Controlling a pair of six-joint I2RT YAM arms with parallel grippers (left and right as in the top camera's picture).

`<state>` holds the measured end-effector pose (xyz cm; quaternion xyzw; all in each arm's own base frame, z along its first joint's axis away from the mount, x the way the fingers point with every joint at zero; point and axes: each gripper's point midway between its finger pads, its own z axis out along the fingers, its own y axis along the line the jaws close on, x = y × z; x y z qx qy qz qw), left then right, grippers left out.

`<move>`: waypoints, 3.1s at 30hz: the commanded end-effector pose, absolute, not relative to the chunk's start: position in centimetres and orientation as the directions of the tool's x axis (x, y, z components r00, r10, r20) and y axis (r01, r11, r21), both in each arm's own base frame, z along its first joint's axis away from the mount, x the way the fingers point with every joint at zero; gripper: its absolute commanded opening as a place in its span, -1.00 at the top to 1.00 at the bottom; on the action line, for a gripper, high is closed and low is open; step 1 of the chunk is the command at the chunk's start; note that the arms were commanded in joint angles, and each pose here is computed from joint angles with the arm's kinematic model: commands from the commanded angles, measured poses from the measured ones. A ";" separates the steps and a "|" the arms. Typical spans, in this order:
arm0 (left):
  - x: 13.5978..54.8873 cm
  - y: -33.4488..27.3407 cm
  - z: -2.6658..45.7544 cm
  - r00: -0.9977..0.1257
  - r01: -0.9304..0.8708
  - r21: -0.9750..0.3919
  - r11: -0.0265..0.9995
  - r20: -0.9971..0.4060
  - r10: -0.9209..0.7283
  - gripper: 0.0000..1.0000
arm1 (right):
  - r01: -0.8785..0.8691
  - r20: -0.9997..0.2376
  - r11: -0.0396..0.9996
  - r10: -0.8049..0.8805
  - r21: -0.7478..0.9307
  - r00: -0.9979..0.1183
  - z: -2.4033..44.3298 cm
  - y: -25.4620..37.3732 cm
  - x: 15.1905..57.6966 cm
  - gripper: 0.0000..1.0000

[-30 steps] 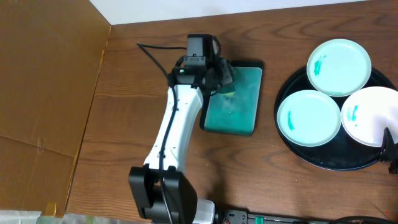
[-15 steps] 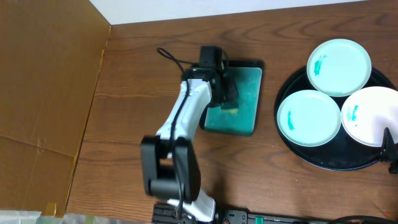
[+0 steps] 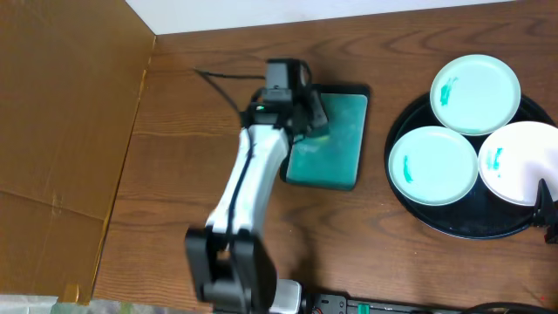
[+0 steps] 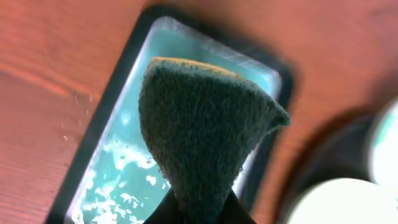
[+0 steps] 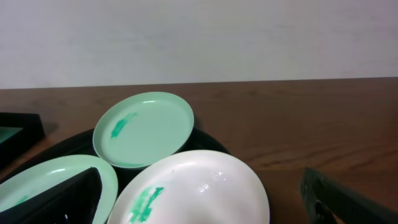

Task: Clean dirty plates on tray and stack at the side
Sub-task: 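Lift the sponge out of the water tray with the left gripper, then carry the sponge right and place it on the lower-left plate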

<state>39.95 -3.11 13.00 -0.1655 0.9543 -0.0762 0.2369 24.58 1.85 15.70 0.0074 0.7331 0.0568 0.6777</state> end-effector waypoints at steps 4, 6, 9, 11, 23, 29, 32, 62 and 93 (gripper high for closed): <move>39.9 -4.5 9.6 -0.866 -0.301 -0.277 0.912 -0.320 -0.383 0.86 | -0.067 -0.994 0.995 0.074 0.079 -0.080 15.7 1.9 24.6 -0.99; 40.4 -5.3 11.7 -0.858 -0.269 -0.332 0.904 -0.345 -0.381 0.86 | -0.067 -0.994 0.995 0.074 0.079 -0.080 15.7 1.9 24.6 -0.99; 40.6 -5.9 16.3 -0.813 -0.238 -0.402 0.884 -0.416 -0.408 0.86 | -0.067 -0.994 0.995 0.074 0.079 -0.080 15.7 1.9 24.6 -0.98; 40.2 -5.7 19.2 -0.778 -0.210 -0.418 0.884 -0.477 -0.410 0.86 | -0.067 -0.994 0.995 0.074 0.079 -0.080 15.7 1.9 24.6 -0.99; 37.2 -3.7 7.7 -0.841 -0.379 -0.246 0.892 -0.310 -0.443 0.86 | -0.067 -0.994 0.995 0.074 0.079 -0.080 15.7 1.9 24.6 -0.99; 38.1 -6.2 10.9 -0.866 -0.289 -0.371 0.883 -0.291 -0.406 0.86 | -0.067 -0.994 0.995 0.074 0.079 -0.080 15.7 1.9 24.6 -0.99; 38.0 -7.1 15.6 -0.848 -0.233 -0.433 0.871 -0.348 -0.400 0.86 | -0.067 -0.994 0.995 0.074 0.079 -0.080 15.7 1.9 24.6 -0.98; 33.5 -29.4 5.0 -0.902 -0.027 -0.348 0.937 -0.396 -0.173 0.85 | -0.067 -0.994 0.995 0.074 0.079 -0.080 15.7 1.9 24.6 -0.99; 37.7 -15.2 18.7 -0.753 -0.025 -0.306 0.952 -0.620 -0.219 -0.32 | -0.215 -0.751 0.976 0.168 0.035 0.639 35.0 2.8 18.0 -0.98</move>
